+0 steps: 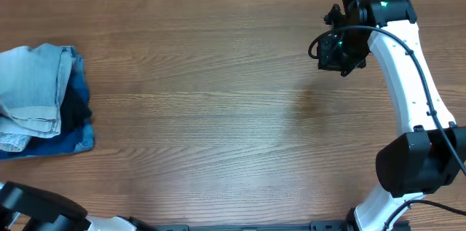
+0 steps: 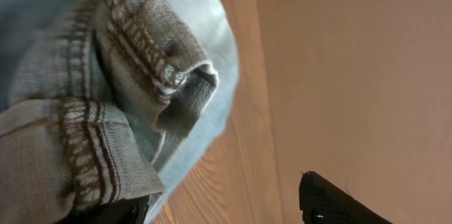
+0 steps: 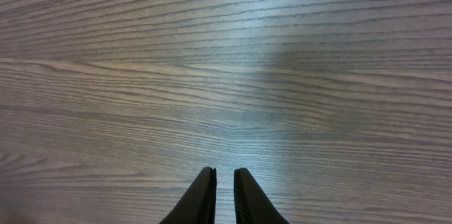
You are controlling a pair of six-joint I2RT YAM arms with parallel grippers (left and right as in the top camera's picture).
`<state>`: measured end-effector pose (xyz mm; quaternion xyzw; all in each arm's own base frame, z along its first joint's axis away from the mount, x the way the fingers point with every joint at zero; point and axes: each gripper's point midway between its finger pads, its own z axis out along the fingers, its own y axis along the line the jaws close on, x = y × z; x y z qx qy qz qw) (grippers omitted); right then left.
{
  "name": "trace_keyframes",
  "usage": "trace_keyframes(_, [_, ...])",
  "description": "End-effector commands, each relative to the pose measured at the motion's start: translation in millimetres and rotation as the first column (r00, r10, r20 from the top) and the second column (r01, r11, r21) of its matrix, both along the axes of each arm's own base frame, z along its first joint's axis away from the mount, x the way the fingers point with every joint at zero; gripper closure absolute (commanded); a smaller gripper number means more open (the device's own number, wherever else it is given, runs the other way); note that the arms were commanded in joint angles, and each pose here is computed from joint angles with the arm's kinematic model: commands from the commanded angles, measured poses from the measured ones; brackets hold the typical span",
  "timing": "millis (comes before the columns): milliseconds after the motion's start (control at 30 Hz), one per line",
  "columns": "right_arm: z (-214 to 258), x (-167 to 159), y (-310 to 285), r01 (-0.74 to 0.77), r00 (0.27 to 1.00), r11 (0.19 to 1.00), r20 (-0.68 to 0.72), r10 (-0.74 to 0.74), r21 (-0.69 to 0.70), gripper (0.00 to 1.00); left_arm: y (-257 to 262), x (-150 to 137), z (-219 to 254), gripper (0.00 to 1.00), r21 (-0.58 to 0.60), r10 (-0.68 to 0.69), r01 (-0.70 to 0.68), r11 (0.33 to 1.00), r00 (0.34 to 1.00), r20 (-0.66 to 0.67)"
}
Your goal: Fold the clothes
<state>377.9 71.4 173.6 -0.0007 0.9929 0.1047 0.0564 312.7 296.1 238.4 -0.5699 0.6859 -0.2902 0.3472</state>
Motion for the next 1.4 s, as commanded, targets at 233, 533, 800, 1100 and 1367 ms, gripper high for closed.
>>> trace_keyframes(233, [5,0,1,-0.004,1.0,1.0,0.019,0.004,0.006,0.87,-25,25,8,0.3,0.04,-0.133,0.131,0.991,0.99,0.05])
trace_keyframes(533, [5,-1,1,-0.004,1.0,1.0,0.014,0.004,0.009,0.86,33,-41,-54,0.21,0.232,0.21,-0.123,0.965,0.89,-0.404])
trace_keyframes(800, [5,-8,3,0.009,1.0,1.0,-0.019,-0.008,0.018,0.87,43,-61,-184,0.21,0.06,0.135,-0.126,0.99,0.757,-0.639])
trace_keyframes(1100, [5,-5,3,0.008,1.0,1.0,-0.004,-0.008,0.019,0.86,35,-39,-146,0.27,0.031,0.104,-0.102,0.994,0.864,-0.492])
trace_keyframes(1367, [7,7,4,0.007,0.999,1.0,0.044,-0.008,0.025,0.77,5,-27,33,0.32,0.348,0.157,-0.09,0.933,0.973,-0.168])
